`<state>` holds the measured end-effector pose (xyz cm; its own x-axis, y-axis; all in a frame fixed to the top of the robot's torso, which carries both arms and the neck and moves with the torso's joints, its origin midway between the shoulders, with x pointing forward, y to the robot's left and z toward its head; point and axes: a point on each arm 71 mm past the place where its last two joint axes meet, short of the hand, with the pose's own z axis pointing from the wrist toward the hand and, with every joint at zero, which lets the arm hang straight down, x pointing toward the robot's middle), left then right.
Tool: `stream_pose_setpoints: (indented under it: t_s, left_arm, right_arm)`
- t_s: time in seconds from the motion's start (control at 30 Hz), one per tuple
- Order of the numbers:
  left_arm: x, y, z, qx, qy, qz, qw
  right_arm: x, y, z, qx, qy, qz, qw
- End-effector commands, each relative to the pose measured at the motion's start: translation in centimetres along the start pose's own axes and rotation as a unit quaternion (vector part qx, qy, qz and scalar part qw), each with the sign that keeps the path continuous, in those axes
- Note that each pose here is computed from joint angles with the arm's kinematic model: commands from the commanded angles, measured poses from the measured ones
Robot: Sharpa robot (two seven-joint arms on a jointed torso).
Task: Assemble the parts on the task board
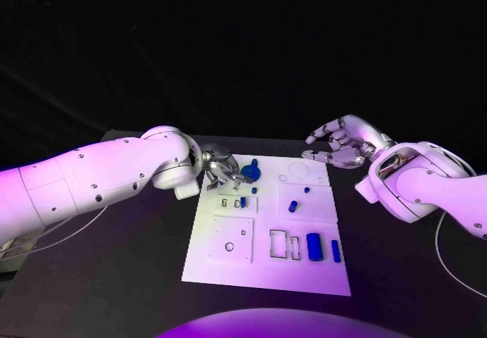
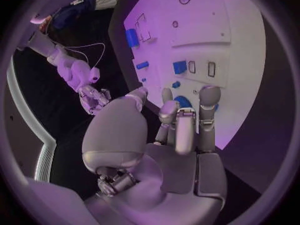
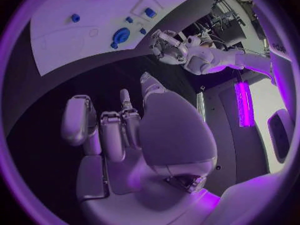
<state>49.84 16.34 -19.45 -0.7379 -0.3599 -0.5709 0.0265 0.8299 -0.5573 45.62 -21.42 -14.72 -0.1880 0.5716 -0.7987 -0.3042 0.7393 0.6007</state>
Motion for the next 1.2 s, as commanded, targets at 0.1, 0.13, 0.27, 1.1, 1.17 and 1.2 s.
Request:
stream_pose_setpoints:
  t_s: [0.1, 0.13, 0.27, 1.1, 1.17, 1.2]
  left_arm:
    - [0.36, -0.28, 0.40, -0.040, 0.036, 0.053, 0.997]
    - [0.38, -0.36, 0.51, -0.042, 0.039, 0.057, 0.997]
    - [0.36, -0.51, 0.82, -0.050, 0.046, 0.072, 0.995]
    - [0.68, -1.22, 2.35, -0.074, 0.069, 0.119, 0.988]
    - [0.73, -1.33, 2.55, -0.075, 0.068, 0.121, 0.987]
    - [0.77, -1.38, 2.63, -0.075, 0.069, 0.121, 0.987]
  right_arm:
    - [0.0, -0.1, 0.0, 0.007, 0.001, -0.001, 1.000]
    - [0.0, -0.1, 0.1, 0.007, 0.001, -0.002, 1.000]
    - [0.1, -0.2, 0.2, 0.008, 0.003, -0.002, 1.000]
    - [-0.1, 0.2, 0.5, -0.001, -0.037, 0.007, 0.999]
    - [-0.1, 0.2, 0.5, -0.001, -0.038, 0.007, 0.999]
    - [-0.1, 0.2, 0.5, -0.001, -0.038, 0.008, 0.999]
